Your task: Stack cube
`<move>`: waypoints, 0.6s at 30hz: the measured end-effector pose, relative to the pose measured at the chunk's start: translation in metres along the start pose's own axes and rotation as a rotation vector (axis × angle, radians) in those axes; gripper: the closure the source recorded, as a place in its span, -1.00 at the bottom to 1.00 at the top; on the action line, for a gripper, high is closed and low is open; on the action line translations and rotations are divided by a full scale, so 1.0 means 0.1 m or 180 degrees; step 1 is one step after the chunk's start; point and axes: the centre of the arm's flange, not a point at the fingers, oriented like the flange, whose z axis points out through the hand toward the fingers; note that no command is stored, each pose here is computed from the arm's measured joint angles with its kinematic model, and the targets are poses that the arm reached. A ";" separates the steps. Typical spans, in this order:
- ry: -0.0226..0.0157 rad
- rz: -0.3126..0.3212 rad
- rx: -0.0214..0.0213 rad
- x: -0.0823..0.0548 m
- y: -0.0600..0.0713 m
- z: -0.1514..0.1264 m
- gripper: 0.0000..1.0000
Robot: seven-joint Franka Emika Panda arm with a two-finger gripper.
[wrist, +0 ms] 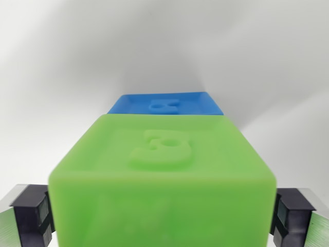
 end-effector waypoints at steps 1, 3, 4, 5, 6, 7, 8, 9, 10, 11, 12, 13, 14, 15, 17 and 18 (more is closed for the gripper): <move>0.0000 0.0000 0.0000 0.00 0.00 0.00 -1.00; 0.0000 0.0000 0.0000 0.00 0.00 0.00 -1.00; 0.0000 0.0000 0.0000 0.00 0.00 0.00 -1.00; 0.0000 0.0000 0.0000 0.00 0.00 0.00 -1.00; 0.0000 0.0000 0.0001 0.00 0.00 -0.01 -1.00; -0.0001 0.0000 0.0002 0.00 0.00 -0.01 -1.00; -0.0002 0.0000 0.0004 0.00 0.00 -0.02 -1.00; -0.0002 0.0000 0.0006 0.00 0.00 -0.03 -1.00; -0.0003 0.0000 0.0007 0.00 -0.01 -0.04 -1.00; -0.0004 0.0000 0.0008 0.00 -0.01 -0.05 -1.00; -0.0004 0.0000 0.0010 0.00 -0.01 -0.07 -1.00; -0.0005 0.0000 0.0011 0.00 -0.01 -0.09 -1.00; -0.0006 0.0000 0.0013 0.00 -0.01 -0.11 -1.00; -0.0007 0.0000 0.0013 0.00 -0.01 -0.14 -1.00; -0.0007 0.0000 0.0013 0.00 -0.01 -0.18 -1.00; -0.0007 0.0000 0.0012 0.00 -0.01 -0.20 -1.00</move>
